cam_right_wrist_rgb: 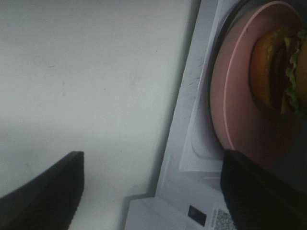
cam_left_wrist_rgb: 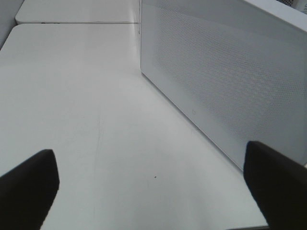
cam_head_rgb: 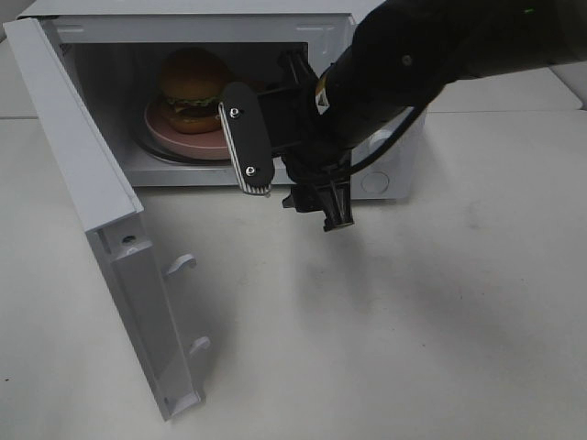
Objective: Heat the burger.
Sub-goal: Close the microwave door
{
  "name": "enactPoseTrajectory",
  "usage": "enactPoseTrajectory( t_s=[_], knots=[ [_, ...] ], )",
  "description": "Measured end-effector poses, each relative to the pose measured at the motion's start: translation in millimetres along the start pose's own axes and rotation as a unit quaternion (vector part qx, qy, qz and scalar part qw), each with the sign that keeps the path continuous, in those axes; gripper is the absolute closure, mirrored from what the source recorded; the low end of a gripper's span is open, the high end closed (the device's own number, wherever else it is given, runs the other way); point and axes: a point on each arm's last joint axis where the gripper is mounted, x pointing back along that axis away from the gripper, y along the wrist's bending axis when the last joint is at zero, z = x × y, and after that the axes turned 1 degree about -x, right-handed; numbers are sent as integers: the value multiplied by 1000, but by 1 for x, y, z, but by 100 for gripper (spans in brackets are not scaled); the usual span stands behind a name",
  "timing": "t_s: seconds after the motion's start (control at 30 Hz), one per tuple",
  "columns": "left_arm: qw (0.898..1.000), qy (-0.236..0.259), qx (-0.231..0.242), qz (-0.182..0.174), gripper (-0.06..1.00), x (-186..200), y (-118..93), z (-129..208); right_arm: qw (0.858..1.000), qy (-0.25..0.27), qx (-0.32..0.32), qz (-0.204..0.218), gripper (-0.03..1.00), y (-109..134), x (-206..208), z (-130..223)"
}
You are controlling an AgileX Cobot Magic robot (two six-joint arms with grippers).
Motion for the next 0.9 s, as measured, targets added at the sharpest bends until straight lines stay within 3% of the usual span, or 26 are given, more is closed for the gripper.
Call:
enactPoseTrajectory(
  t_s=[0.17,0.33,0.43,0.5,0.67,0.83,0.87,0.9],
  knots=[
    [1000,0,0,0,-5,0,0,0,1000,-2,-24,5,21,9,20,5],
    [1000,0,0,0,-5,0,0,0,995,1,-102,3,21,28,50,15],
    [1000,0,0,0,-5,0,0,0,993,4,-115,-1,21,30,53,17],
    [1000,0,0,0,-5,0,0,0,983,22,-181,-17,21,44,70,24],
    [1000,0,0,0,-5,0,0,0,970,44,-236,-32,21,56,88,32],
    [1000,0,0,0,-5,0,0,0,949,56,-309,-30,21,66,113,40],
    [1000,0,0,0,-5,0,0,0,937,57,-344,-25,21,68,126,42],
    [1000,0,0,0,-5,0,0,0,937,57,-344,-25,21,68,126,42]
  ],
)
